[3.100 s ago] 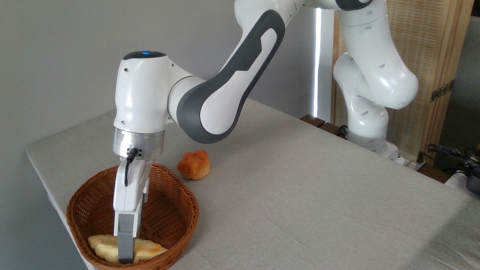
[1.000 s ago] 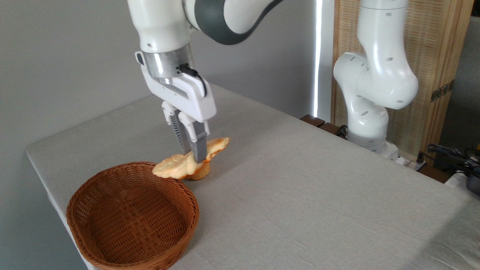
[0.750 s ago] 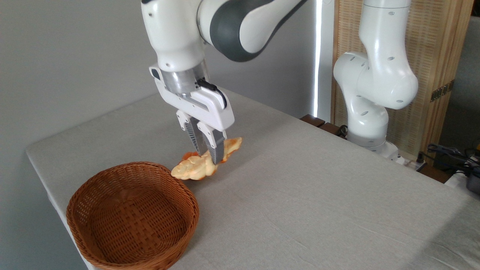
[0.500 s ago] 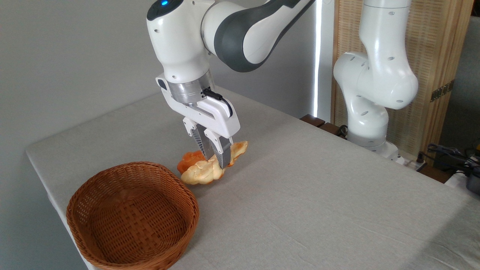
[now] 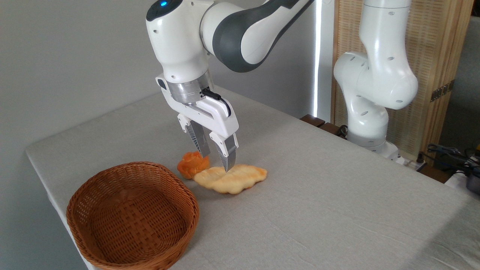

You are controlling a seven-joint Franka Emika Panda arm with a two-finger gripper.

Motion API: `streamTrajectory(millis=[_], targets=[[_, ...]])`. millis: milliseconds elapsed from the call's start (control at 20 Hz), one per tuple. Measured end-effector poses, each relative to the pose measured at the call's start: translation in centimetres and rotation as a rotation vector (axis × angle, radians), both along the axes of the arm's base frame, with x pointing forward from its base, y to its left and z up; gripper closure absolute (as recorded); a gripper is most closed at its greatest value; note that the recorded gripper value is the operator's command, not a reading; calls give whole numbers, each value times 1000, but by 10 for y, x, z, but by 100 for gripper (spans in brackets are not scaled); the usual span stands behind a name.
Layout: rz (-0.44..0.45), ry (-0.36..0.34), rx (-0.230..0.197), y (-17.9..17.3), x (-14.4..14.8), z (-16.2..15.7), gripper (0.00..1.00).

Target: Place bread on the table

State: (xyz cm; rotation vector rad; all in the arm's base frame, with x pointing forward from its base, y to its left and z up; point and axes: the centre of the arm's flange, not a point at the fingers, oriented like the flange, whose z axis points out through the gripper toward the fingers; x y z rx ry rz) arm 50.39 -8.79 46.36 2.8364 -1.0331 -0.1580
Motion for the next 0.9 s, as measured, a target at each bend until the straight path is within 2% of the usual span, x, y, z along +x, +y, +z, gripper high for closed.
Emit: streamTrajectory(millis=[250, 600, 800, 900], targets=[[2, -44, -6, -1, 6, 10, 0], [1, -230, -36, -3, 22, 101, 0], [-11, -283, 10, 3, 26, 123, 0], [-4, -305, 11, 7, 28, 134, 0]])
